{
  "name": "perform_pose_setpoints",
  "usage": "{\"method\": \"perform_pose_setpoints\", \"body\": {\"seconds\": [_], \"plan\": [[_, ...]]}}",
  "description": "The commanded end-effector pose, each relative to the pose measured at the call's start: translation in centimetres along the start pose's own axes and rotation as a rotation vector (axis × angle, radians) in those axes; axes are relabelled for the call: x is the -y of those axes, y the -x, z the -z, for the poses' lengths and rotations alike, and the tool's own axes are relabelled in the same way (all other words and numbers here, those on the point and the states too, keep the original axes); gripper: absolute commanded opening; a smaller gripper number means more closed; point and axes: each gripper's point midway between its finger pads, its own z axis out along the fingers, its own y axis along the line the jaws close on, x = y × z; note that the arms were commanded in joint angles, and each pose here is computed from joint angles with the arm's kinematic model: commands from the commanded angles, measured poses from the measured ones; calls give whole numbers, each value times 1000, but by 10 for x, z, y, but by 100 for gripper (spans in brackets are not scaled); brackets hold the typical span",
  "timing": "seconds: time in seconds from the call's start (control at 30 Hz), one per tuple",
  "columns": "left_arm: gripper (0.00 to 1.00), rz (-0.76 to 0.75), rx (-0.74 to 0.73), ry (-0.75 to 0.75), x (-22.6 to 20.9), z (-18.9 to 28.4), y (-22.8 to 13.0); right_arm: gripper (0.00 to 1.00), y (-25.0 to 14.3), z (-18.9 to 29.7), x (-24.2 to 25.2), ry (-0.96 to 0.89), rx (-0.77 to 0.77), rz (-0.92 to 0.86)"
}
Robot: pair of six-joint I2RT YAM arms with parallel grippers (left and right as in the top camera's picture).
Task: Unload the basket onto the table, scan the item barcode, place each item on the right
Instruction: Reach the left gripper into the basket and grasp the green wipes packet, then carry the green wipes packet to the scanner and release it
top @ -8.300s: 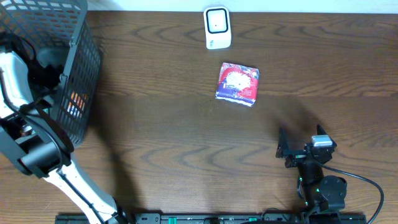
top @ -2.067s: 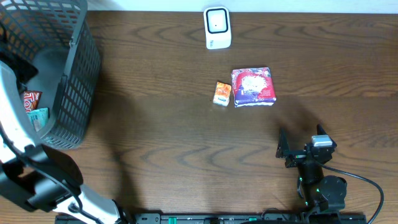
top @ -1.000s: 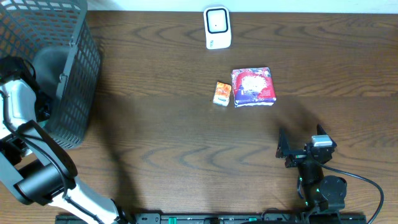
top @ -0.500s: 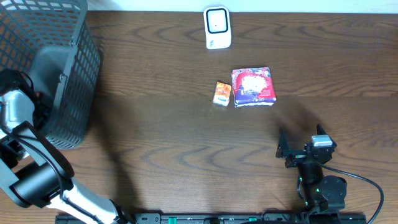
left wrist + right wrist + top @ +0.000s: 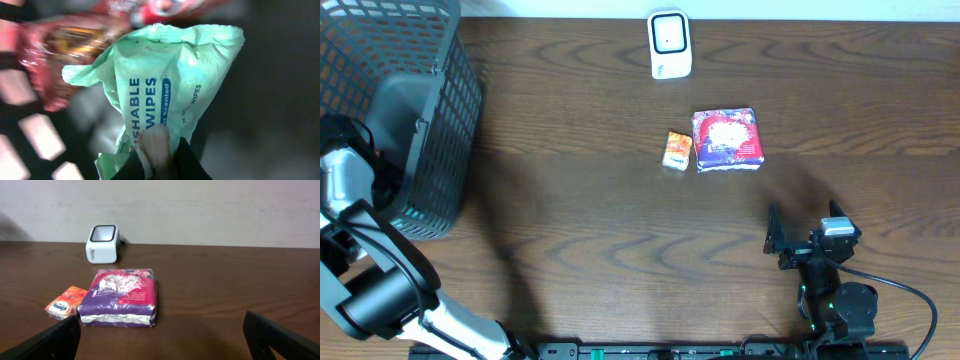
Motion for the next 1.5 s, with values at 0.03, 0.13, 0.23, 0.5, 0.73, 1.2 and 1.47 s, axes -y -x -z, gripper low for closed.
{"method": "perform_pose_setpoints", "body": {"seconds": [0.03, 0.13, 0.23, 0.5, 0.73, 1.2, 1.47], "plan": [[7, 69, 152, -307, 43, 81, 35, 99, -1, 0, 2, -9, -1, -11], [7, 191, 349, -487, 50, 162, 61, 99, -1, 0, 2, -9, -1, -11], [7, 247, 505, -610, 48, 226, 73, 99, -1, 0, 2, -9, -1, -10], [7, 120, 803, -1046, 67, 401, 35, 99, -1, 0, 2, -10, -1, -11], [7, -192, 699, -1261, 143, 441, -54, 99, -1, 0, 2, -9, -1, -11], [7, -861, 343, -1187, 293, 341, -219, 99, -1, 0, 2, -9, -1, -10], [7, -917, 96, -1045, 339, 247, -278, 99, -1, 0, 2, -9, -1, -11]]}}
